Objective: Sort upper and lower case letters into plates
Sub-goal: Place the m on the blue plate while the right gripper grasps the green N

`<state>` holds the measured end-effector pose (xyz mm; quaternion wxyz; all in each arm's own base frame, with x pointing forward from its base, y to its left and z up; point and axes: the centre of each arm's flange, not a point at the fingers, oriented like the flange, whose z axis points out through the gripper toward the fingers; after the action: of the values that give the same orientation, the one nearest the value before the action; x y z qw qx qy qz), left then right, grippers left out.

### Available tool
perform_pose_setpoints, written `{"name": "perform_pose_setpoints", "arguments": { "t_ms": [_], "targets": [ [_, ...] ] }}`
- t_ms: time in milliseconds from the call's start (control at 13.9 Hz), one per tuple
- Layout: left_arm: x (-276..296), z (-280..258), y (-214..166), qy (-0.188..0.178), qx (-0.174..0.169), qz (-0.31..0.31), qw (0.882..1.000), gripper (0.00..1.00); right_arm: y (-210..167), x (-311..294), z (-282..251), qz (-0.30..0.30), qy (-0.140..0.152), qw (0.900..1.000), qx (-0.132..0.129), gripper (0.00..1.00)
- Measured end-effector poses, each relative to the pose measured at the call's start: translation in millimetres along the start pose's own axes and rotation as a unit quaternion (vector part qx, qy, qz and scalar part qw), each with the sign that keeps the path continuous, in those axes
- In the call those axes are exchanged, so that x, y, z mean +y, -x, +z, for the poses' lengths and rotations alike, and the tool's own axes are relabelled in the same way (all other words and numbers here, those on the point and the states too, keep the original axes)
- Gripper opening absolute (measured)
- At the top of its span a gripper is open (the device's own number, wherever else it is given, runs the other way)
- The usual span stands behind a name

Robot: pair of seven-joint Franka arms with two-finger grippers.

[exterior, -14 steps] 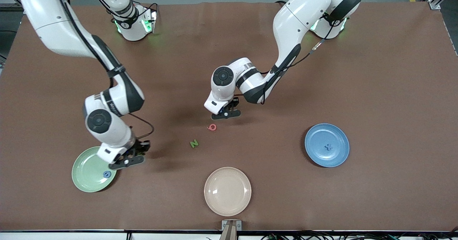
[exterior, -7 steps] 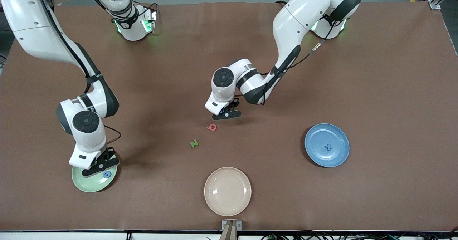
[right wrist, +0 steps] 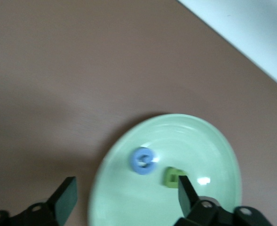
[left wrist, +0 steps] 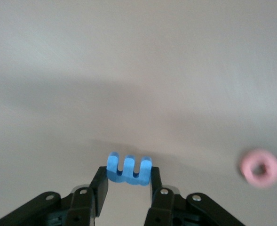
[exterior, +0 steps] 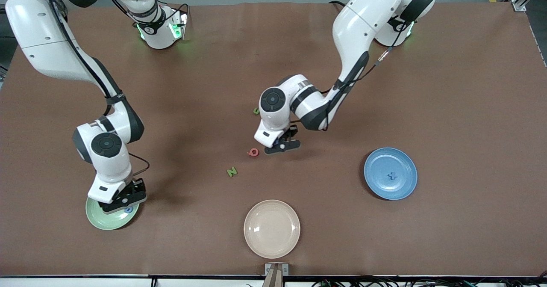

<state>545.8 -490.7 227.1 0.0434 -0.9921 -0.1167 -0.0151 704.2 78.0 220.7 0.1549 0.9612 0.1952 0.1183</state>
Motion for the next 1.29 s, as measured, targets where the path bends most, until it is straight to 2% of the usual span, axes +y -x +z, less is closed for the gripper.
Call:
{"name": "perform_pose_setpoints", "arguments": {
  "t_ms": [144, 287, 431, 647, 862, 1006, 1078, 1293],
  "targets": [
    [-51.5, -43.9, -60.0, -0.018, 0.012, -0.007, 1.000, 0.41, -15.7, -46.9, -18.2, 0.091, -0.059, 0.994, -0.030, 1.00],
    [-116.8, -69.2, -118.7, -0.027, 0.007, -0.004, 1.000, 0.41, -32.1, -85.2, -41.4, 0.173, -0.118, 0.976, -0.056, 1.00],
    [-186.2, -62.5, -165.4, -0.038, -0.009, -0.009, 0.999, 0.41, -45.2, -122.9, -63.9, 0.245, -0.150, 0.955, -0.078, 1.00],
    [-269.9, -28.1, -203.8, -0.052, -0.044, 0.011, 0.998, 0.41, -53.1, -182.0, -74.1, 0.340, -0.153, 0.922, -0.103, 1.00],
    [-323.3, 6.0, -217.6, -0.054, -0.066, 0.007, 0.996, 0.41, -56.9, -228.1, -69.4, 0.386, -0.152, 0.902, -0.117, 1.00],
    [-335.7, 27.1, -215.1, -0.055, -0.077, 0.007, 0.996, 0.41, -54.7, -249.2, -62.8, 0.395, -0.140, 0.900, -0.120, 1.00],
    [-335.0, 34.9, -212.1, -0.056, -0.082, 0.008, 0.995, 0.47, -52.7, -258.5, -59.8, 0.392, -0.133, 0.902, -0.120, 1.00],
    [-324.1, 42.7, -205.9, -0.052, -0.084, 0.017, 0.995, 0.76, -46.5, -280.1, -52.8, 0.380, -0.117, 0.910, -0.119, 0.98]
  ]
}}
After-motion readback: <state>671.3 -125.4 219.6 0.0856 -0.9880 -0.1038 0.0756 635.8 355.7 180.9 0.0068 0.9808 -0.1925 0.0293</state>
